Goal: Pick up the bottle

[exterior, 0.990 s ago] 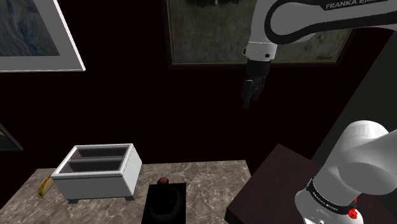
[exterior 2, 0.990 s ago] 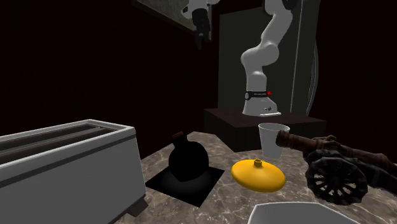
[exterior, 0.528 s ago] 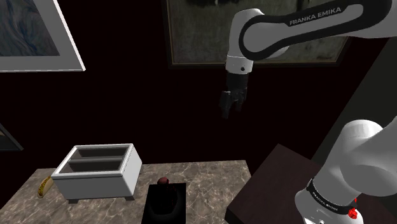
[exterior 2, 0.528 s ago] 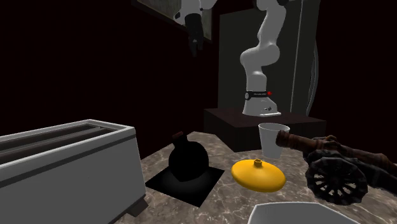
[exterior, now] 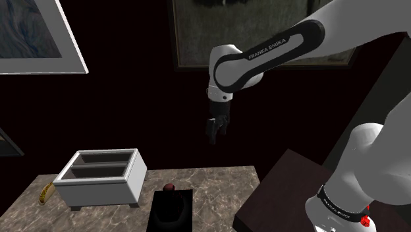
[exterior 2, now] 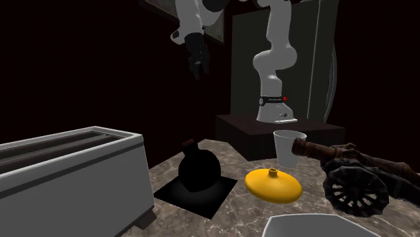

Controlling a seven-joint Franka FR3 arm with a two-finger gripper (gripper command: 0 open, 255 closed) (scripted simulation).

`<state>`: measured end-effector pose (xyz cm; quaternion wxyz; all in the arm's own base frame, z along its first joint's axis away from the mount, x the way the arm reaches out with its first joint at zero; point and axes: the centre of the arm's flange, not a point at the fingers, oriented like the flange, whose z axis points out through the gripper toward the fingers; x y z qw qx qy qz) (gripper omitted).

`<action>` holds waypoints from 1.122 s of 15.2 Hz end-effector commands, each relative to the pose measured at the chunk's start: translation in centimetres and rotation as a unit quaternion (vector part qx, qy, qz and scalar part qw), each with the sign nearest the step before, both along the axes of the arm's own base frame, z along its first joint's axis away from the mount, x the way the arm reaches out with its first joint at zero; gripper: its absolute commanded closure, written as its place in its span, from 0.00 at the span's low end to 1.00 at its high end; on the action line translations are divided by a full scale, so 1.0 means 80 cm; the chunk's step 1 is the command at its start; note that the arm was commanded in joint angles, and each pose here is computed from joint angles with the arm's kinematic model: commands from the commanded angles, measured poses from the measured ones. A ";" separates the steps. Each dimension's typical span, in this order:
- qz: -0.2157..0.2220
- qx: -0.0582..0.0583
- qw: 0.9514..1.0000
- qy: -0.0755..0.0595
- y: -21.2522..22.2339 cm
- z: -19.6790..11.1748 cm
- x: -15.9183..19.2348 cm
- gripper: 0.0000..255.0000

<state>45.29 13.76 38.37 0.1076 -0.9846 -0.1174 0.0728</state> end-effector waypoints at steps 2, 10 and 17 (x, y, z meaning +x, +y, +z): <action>0.014 0.009 1.000 0.006 0.033 -0.032 0.023 0.00; 0.050 0.031 0.998 0.022 0.123 -0.117 0.073 0.00; 0.082 0.051 0.995 0.036 0.208 -0.188 0.110 0.00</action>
